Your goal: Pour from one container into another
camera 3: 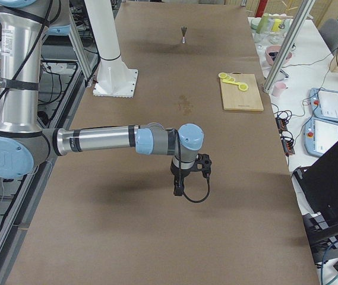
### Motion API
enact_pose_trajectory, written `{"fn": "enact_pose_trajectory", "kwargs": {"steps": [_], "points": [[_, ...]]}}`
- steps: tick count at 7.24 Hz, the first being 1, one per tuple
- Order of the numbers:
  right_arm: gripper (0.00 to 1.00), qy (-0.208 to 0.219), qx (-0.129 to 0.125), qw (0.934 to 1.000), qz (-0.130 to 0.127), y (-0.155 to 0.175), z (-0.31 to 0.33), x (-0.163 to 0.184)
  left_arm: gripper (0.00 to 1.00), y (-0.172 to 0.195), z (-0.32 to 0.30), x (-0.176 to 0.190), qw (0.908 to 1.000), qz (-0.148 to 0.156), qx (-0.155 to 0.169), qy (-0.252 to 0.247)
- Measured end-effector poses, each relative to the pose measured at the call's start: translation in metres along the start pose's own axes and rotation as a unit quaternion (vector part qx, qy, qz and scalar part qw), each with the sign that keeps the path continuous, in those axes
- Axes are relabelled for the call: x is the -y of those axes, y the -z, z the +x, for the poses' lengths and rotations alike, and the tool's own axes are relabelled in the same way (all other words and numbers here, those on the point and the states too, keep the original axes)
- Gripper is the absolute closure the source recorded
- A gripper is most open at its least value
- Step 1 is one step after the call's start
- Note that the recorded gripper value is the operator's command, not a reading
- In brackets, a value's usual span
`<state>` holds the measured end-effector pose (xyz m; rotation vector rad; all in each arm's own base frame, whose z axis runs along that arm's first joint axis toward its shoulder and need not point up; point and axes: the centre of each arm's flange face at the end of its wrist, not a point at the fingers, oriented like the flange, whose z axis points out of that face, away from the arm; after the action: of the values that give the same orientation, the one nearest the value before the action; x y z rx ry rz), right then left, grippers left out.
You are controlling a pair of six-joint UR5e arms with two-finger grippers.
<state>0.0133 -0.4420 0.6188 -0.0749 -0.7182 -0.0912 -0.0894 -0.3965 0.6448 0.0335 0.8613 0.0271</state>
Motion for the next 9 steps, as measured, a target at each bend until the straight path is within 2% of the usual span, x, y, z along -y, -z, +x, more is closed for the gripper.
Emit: {"fn": "enact_pose_trajectory", "kwargs": {"steps": [9], "points": [[0.0,0.0,0.0,1.0,0.0,-0.0001,0.0002,0.0,0.01,0.0036,0.0035,0.0055,1.0,0.002,0.002,-0.001]]}}
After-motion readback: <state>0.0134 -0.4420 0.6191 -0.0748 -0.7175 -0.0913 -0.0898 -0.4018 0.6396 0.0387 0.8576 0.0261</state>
